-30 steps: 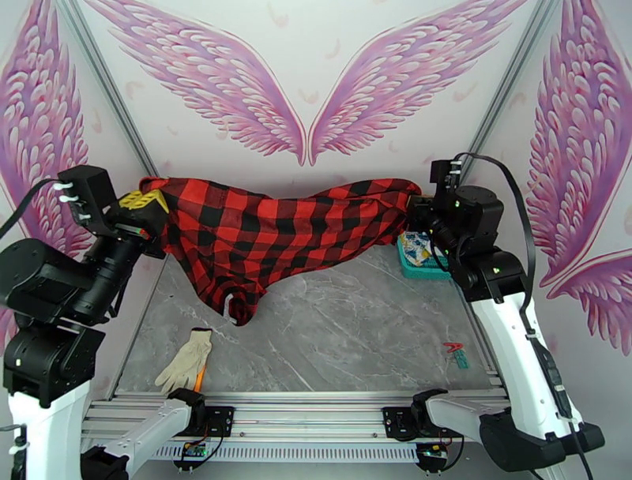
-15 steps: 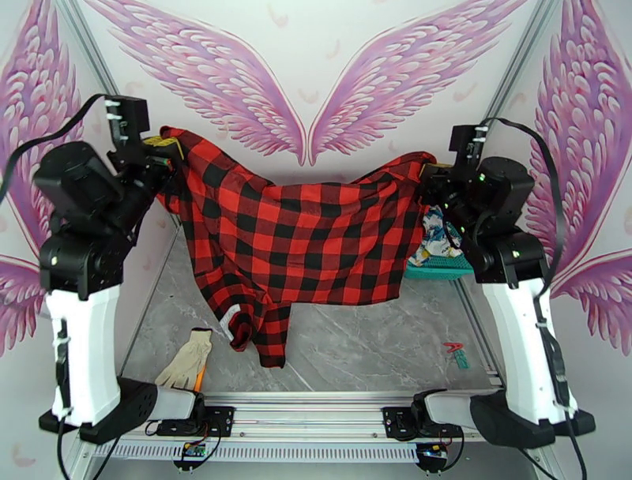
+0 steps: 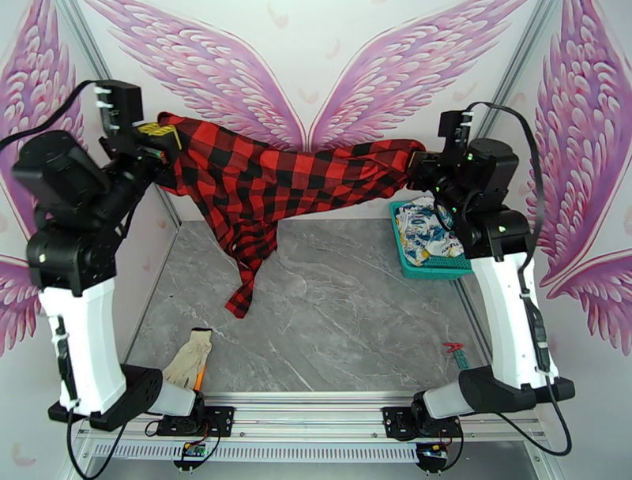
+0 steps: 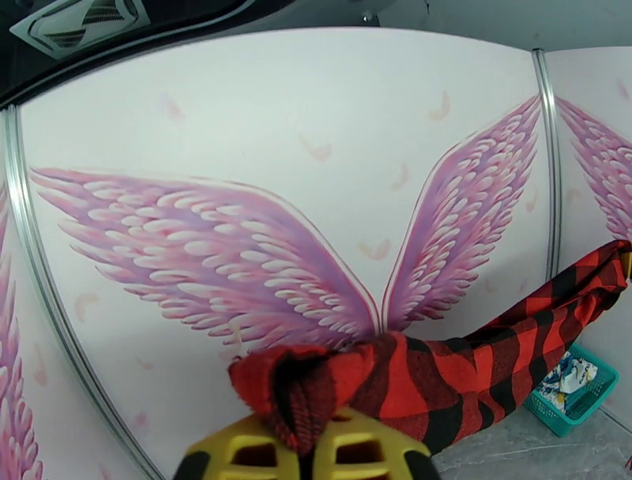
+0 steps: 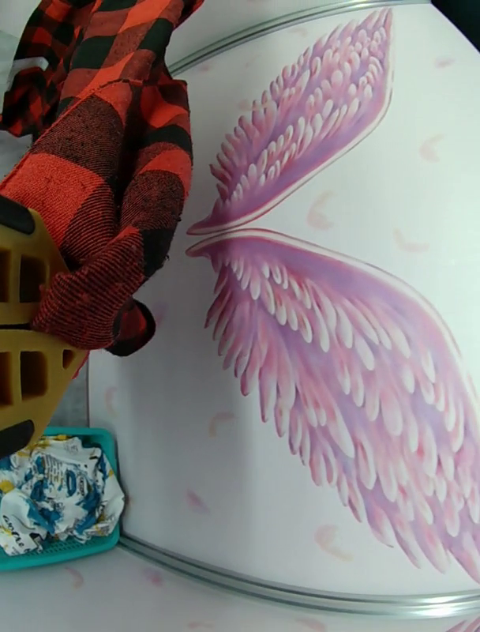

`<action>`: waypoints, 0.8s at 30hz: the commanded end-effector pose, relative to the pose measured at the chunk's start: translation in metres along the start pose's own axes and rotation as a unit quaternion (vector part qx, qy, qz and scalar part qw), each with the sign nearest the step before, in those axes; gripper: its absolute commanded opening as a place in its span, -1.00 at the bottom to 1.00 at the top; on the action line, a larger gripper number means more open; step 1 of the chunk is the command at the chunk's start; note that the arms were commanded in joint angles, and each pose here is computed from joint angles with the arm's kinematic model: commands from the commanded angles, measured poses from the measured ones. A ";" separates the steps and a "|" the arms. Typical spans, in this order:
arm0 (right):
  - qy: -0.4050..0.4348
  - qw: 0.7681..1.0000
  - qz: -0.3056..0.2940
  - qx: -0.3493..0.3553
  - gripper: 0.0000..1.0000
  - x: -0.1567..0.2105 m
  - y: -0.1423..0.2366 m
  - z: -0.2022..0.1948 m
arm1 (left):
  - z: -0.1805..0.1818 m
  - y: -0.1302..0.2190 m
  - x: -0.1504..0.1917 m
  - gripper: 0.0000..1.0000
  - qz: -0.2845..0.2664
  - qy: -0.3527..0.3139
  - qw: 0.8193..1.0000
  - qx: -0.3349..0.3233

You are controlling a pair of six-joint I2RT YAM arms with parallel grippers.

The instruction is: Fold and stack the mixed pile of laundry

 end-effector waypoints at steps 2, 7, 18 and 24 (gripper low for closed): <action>0.014 0.995 -0.082 0.049 -1.00 -0.039 0.079 -0.015 | -0.023 0.078 -0.053 -1.00 -0.103 -0.028 0.994 0.029; 0.031 0.988 -0.124 0.084 -1.00 -0.055 0.141 -0.023 | -0.026 0.103 -0.061 -1.00 -0.113 -0.027 0.993 0.020; 0.010 0.999 -0.017 0.026 -1.00 -0.004 0.025 -0.007 | 0.019 -0.036 0.024 -1.00 0.031 0.000 0.999 -0.037; -0.022 0.998 0.061 0.000 -1.00 0.061 -0.090 0.006 | 0.085 -0.135 0.114 -1.00 0.112 0.075 0.990 -0.038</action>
Point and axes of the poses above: each hand's point on the last joint's axis, 136 mm out from that joint toward the fingers, its own y axis back along the fingers, its own z axis along the line the jaws close on, x = y × z, the point moved 7 cm from there along y, back along the fingers, and after that the axes turned 13 degrees about y, right-handed, at the moved point
